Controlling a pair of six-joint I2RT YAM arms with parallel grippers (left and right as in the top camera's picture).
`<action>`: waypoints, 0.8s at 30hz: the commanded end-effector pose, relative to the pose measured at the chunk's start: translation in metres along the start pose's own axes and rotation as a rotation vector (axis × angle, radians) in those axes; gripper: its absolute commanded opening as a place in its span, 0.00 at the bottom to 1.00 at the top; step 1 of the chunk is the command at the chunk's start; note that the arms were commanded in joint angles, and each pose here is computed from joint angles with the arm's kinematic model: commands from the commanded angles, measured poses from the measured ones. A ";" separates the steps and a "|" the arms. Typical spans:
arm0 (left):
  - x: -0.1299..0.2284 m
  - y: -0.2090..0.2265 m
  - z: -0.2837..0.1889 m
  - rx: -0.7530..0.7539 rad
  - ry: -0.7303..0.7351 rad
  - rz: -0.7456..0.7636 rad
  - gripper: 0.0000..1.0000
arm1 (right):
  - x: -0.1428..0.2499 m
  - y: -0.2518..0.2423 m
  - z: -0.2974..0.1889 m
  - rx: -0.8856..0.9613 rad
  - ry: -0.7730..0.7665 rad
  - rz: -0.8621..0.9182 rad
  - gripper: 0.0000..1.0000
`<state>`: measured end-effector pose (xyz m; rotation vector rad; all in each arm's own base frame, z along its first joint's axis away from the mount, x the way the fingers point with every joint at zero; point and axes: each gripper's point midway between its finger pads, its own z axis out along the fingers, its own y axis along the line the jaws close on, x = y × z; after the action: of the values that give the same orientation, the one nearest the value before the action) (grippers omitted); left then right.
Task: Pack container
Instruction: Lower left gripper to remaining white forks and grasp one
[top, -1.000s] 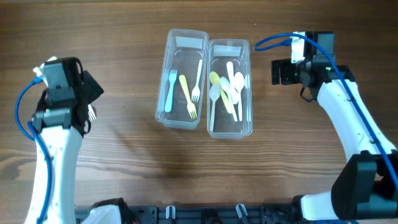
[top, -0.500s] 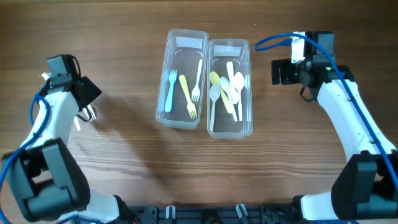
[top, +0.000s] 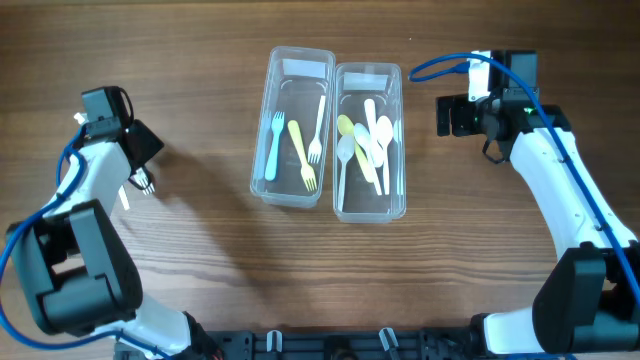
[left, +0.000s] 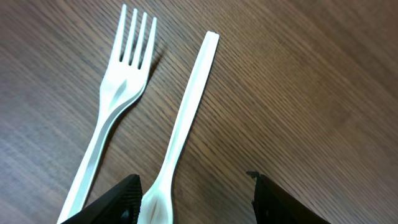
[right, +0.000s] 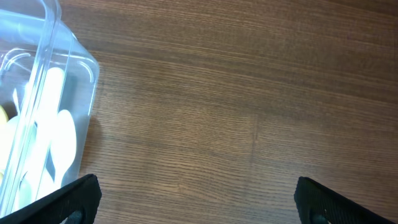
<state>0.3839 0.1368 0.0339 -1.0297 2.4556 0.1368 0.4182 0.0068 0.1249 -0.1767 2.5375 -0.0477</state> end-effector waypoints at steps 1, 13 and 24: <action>0.011 0.005 0.019 -0.015 0.047 0.038 0.60 | -0.002 -0.003 -0.002 0.018 -0.008 -0.009 1.00; 0.020 0.010 0.036 -0.031 0.081 0.060 0.24 | -0.002 -0.003 -0.002 0.017 -0.008 -0.009 1.00; 0.018 -0.007 0.027 0.063 0.088 0.053 0.04 | -0.002 -0.003 -0.002 0.017 -0.008 -0.009 1.00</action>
<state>0.3833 0.1344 -0.0005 -0.9816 2.5487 0.1117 0.4182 0.0068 0.1249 -0.1767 2.5375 -0.0477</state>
